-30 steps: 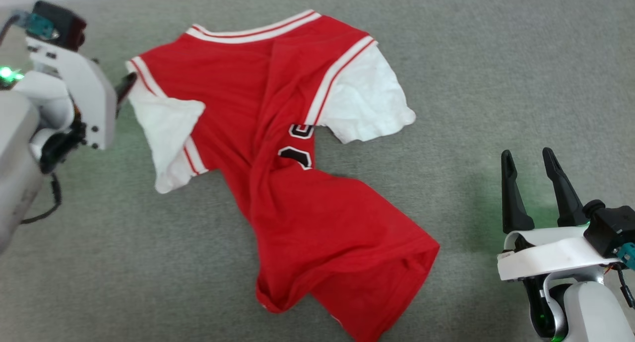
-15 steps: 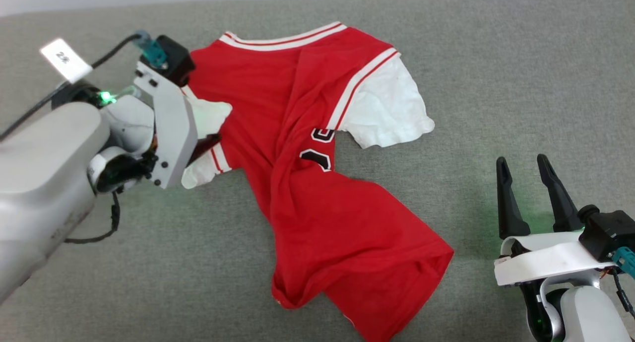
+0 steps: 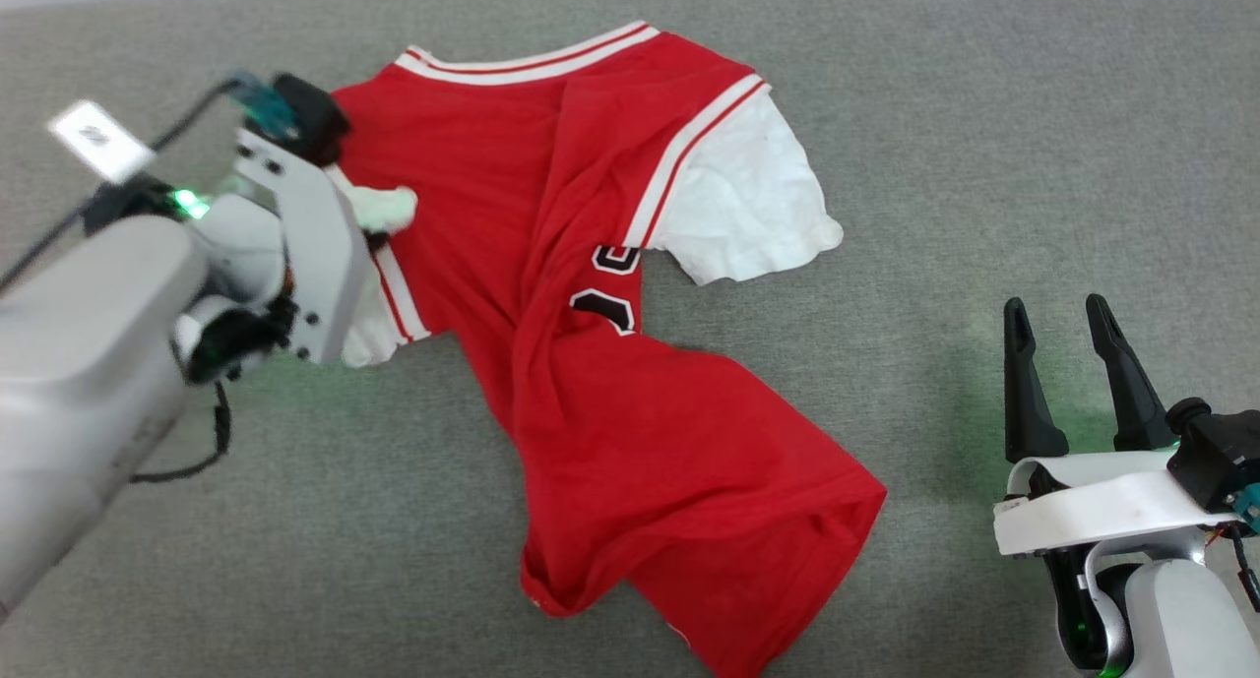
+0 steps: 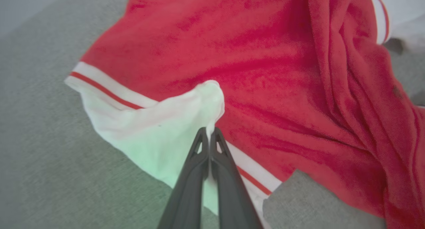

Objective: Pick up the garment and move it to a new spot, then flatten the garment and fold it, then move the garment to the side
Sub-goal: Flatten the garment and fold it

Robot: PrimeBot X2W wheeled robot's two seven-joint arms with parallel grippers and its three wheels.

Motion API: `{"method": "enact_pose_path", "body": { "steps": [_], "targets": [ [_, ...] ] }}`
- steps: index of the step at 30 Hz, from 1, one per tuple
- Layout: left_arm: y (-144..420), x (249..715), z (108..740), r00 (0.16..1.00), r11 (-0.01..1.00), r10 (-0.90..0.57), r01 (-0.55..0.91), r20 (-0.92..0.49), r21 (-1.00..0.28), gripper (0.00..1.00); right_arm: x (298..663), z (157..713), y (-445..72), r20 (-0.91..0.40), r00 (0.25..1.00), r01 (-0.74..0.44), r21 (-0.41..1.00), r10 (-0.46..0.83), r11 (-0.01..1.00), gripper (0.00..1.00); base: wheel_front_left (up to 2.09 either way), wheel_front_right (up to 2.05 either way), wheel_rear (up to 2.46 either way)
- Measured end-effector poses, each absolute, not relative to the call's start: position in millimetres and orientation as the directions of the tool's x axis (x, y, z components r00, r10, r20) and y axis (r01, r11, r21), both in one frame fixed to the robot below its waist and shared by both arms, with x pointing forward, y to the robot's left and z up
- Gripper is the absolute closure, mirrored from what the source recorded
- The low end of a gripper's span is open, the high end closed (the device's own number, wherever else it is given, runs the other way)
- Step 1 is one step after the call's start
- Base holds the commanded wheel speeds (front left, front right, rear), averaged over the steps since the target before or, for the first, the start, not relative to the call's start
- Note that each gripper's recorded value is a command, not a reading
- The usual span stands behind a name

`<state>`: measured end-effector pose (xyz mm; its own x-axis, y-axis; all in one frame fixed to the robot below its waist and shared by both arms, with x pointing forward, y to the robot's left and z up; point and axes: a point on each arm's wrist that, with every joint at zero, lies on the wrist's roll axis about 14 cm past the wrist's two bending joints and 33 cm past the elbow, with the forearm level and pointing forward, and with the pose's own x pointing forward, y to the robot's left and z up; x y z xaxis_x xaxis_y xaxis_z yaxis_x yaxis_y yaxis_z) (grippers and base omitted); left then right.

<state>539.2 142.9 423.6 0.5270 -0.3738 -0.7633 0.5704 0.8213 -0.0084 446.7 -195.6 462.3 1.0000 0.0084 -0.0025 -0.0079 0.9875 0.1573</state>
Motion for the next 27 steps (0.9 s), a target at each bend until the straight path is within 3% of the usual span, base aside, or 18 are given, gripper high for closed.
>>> {"method": "enact_pose_path", "body": {
  "steps": [5, 11, 12, 14, 15, 21, 27],
  "targets": [
    [167.3, 556.3, 451.6, 0.650, 0.891, -0.369, 0.451, -0.664, -0.054, 1.00, 448.5, 466.7, -190.0, 0.010, 1.000, -0.025, 0.155, 0.023, 0.988, 0.00, 0.00, 0.00, 0.00],
    [209.7, 541.5, 447.9, 0.712, 0.951, -0.306, 0.259, -0.632, -0.168, 0.99, 446.6, 470.7, -182.8, 0.018, 0.999, -0.046, 0.147, 0.044, 0.988, 0.00, 0.00, 0.00, 0.00],
    [218.4, 537.0, 444.4, 0.717, 0.959, -0.282, 0.226, -0.638, -0.171, 0.86, 445.6, 470.5, -181.1, 0.016, 0.999, -0.050, 0.147, 0.048, 0.988, 0.00, 0.00, 0.00, 0.00],
    [232.1, 526.2, 436.0, 0.716, 0.970, -0.243, 0.178, -0.655, -0.165, 0.48, 445.8, 474.4, -178.0, 0.026, 0.998, -0.061, 0.141, 0.058, 0.988, 0.00, 0.00, 0.00, 0.00],
    [238.0, 521.6, 432.3, 0.717, 0.975, -0.223, 0.155, -0.661, -0.161, 0.02, 445.9, 476.1, -176.4, 0.030, 0.998, -0.066, 0.140, 0.062, 0.988, 0.00, 0.00, 0.00, 0.00],
    [253.6, 514.2, 441.1, 0.792, 0.979, -0.170, 0.069, -0.587, -0.190, 0.00, 445.5, 488.5, -167.0, 0.043, 0.995, -0.099, 0.107, 0.095, 0.989, 0.00, 0.00, 0.00, 0.00],
    [255.1, 514.5, 477.1, 0.913, 0.978, -0.163, 0.098, -0.375, -0.187, 0.00, 440.4, 495.2, -158.2, 0.017, 0.990, -0.138, 0.067, 0.137, 0.988, 0.00, 0.00, 0.00, 0.00]
  ]
}}
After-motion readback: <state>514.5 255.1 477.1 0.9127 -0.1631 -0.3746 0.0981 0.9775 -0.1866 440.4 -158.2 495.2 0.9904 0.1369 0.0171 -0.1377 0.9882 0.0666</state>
